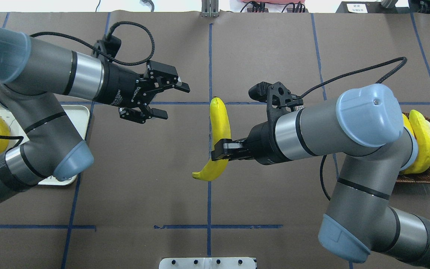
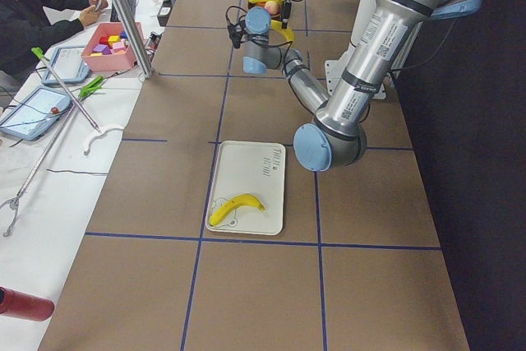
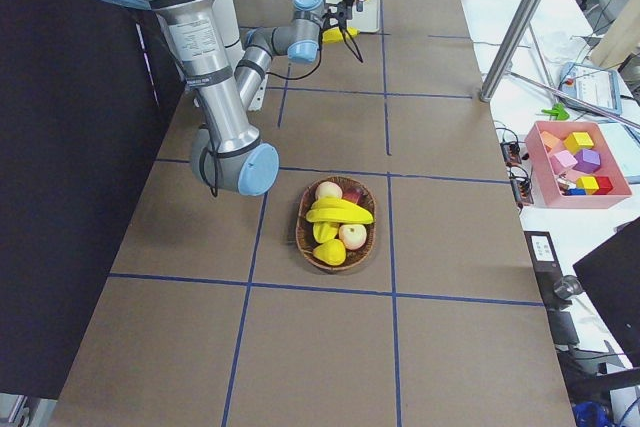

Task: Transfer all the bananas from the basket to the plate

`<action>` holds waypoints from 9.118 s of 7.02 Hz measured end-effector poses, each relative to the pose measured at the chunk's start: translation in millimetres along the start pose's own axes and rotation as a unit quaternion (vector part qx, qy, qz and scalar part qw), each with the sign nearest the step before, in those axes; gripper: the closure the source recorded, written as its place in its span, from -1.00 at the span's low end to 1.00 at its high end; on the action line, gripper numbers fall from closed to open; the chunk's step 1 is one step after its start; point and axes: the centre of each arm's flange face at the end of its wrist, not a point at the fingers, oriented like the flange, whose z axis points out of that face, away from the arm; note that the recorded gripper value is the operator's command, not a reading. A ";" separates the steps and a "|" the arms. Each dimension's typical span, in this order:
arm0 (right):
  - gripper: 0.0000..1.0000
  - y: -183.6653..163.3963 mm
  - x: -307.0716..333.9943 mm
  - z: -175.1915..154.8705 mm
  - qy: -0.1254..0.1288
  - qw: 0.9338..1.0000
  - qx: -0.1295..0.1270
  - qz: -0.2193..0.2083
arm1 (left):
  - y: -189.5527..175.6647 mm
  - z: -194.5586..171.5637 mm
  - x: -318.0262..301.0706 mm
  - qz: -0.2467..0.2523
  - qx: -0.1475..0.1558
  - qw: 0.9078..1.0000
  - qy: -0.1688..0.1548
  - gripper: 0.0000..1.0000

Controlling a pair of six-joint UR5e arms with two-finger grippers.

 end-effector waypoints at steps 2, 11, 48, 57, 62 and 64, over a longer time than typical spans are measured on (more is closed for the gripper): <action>0.95 0.6 -3.0 1.9 -0.002 1.000 0.000 0.000 | 33.8 34.6 10.0 -0.005 0.002 1.000 0.020 -0.80; -1.00 -4.2 -7.1 -23.2 -0.014 1.000 0.007 -0.001 | 53.0 45.5 5.7 -0.002 0.018 0.999 0.034 1.00; -0.21 24.1 504.5 -201.3 0.211 0.976 0.024 0.056 | -153.3 -219.0 -190.2 0.051 0.130 0.964 -0.228 -1.00; 0.99 9.2 482.8 -241.3 0.179 0.981 0.057 0.049 | -153.4 -218.7 -189.5 0.049 0.131 0.964 -0.227 -1.00; 1.00 18.2 413.9 -306.3 0.091 0.995 0.041 -0.009 | -152.0 -213.8 -184.9 0.049 0.128 0.965 -0.225 -1.00; 0.99 -54.1 334.9 -267.3 0.092 0.995 0.025 -0.006 | -141.9 -176.5 -155.7 0.037 0.114 0.971 -0.207 -0.99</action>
